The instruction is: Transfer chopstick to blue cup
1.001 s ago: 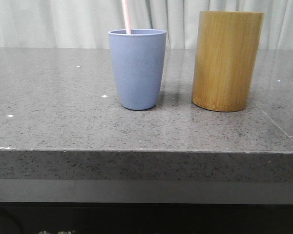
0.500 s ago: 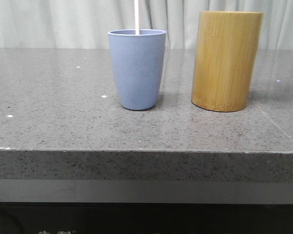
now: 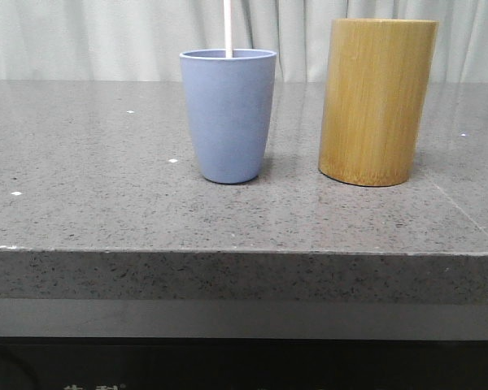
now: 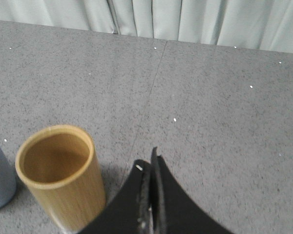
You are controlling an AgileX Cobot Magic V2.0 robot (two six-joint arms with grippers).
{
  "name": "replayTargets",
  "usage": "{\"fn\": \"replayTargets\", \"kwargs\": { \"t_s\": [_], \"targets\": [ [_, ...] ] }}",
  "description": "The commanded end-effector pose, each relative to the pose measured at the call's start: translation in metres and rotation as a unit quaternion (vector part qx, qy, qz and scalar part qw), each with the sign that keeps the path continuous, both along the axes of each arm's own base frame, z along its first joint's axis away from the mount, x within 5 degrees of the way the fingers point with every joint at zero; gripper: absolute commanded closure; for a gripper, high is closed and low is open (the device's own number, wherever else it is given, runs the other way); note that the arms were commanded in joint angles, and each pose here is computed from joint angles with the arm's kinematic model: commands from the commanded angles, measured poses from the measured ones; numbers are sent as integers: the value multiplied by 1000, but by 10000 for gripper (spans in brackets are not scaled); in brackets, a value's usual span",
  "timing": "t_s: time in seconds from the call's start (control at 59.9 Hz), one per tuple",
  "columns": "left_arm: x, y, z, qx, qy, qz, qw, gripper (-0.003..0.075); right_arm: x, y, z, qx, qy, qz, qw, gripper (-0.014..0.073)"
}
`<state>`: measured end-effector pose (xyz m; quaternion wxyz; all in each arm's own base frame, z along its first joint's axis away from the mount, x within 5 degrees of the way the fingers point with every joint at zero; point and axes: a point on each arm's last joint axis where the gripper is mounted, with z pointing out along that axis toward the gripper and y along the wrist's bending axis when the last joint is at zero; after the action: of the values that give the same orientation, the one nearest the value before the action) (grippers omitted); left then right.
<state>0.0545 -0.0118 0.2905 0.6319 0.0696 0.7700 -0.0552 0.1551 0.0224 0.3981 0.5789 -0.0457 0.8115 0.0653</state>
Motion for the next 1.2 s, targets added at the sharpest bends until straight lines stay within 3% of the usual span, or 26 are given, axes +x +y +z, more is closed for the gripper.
{"fn": "replayTargets", "kwargs": {
  "t_s": [0.0,0.234,0.4,1.184],
  "targets": [
    [1,0,17,-19,-51,4,999,739,-18,-4,-3,10,-79,-10,997,683],
    [1,0,17,-19,-51,4,999,739,-63,-9,-66,19,-102,-14,995,683],
    [1,0,17,-19,-51,4,999,739,-80,-12,-87,24,-138,-18,990,683],
    [1,0,17,-19,-51,4,999,739,-85,-13,-88,26,-156,-19,987,683]
  ]
}}
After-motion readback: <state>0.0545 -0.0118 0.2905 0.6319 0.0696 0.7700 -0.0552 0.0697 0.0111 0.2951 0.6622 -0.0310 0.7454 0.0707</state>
